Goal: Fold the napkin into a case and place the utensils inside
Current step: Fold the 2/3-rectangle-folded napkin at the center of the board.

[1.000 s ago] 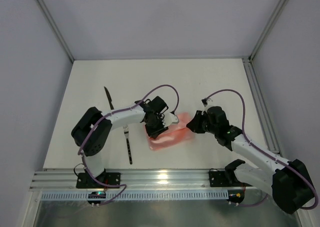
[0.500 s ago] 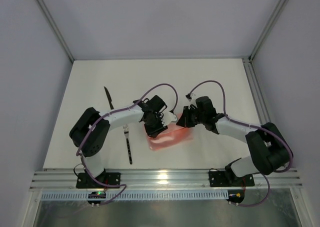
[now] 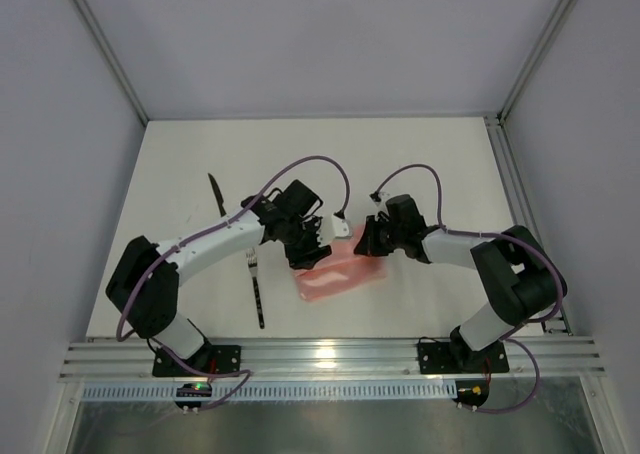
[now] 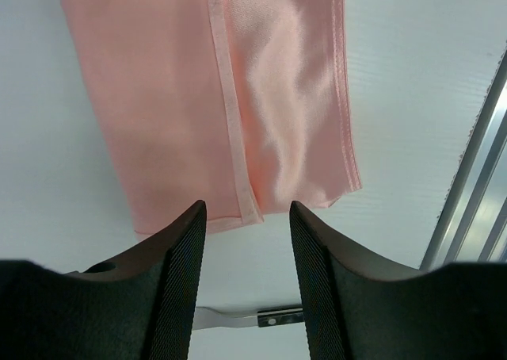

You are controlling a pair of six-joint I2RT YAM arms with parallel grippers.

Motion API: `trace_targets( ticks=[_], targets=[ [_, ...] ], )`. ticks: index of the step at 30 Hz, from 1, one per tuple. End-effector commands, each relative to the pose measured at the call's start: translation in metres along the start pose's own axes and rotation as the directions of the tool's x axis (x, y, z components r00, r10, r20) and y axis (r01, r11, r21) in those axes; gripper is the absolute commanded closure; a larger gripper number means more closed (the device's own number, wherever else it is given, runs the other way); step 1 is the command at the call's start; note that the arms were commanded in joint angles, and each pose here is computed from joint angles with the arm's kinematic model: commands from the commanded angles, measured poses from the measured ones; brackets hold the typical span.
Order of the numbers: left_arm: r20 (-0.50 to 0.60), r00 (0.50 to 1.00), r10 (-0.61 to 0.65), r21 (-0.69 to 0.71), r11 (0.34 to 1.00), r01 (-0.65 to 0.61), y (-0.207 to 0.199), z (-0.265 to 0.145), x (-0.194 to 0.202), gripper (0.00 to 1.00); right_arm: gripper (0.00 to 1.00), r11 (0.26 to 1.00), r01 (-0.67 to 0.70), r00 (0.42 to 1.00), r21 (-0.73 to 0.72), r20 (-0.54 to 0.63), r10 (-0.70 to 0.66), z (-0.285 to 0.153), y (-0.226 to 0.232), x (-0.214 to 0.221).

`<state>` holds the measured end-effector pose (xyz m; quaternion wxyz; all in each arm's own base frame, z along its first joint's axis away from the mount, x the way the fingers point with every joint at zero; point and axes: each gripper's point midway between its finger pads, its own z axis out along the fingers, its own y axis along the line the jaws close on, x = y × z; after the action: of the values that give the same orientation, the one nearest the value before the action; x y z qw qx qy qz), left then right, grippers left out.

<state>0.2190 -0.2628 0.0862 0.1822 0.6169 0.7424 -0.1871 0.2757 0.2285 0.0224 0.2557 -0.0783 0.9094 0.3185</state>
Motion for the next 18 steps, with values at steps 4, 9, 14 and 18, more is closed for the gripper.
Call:
trace_targets(
  ticks=[4,9,14,18],
  targets=[
    [-0.042,0.981,0.19,0.056,0.981,-0.187,-0.019,-0.002,0.017,0.51,0.96,1.0,0.014,0.999,-0.025,0.044,-0.013,0.0,0.009,-0.018],
    [-0.075,0.836,0.544,0.0,0.838,-0.545,-0.028,0.01,0.035,0.39,0.96,1.0,0.006,1.0,-0.029,0.027,-0.005,0.004,0.007,-0.015],
    [-0.015,0.647,0.763,-0.031,0.646,-0.763,-0.04,0.009,0.036,0.35,0.96,0.999,-0.008,1.0,-0.042,0.015,0.009,0.007,0.01,-0.015],
    [-0.014,0.62,0.785,-0.067,0.618,-0.784,-0.037,0.021,0.04,0.23,0.96,0.999,-0.011,1.0,-0.032,0.011,0.012,0.008,0.008,-0.015]
  ],
)
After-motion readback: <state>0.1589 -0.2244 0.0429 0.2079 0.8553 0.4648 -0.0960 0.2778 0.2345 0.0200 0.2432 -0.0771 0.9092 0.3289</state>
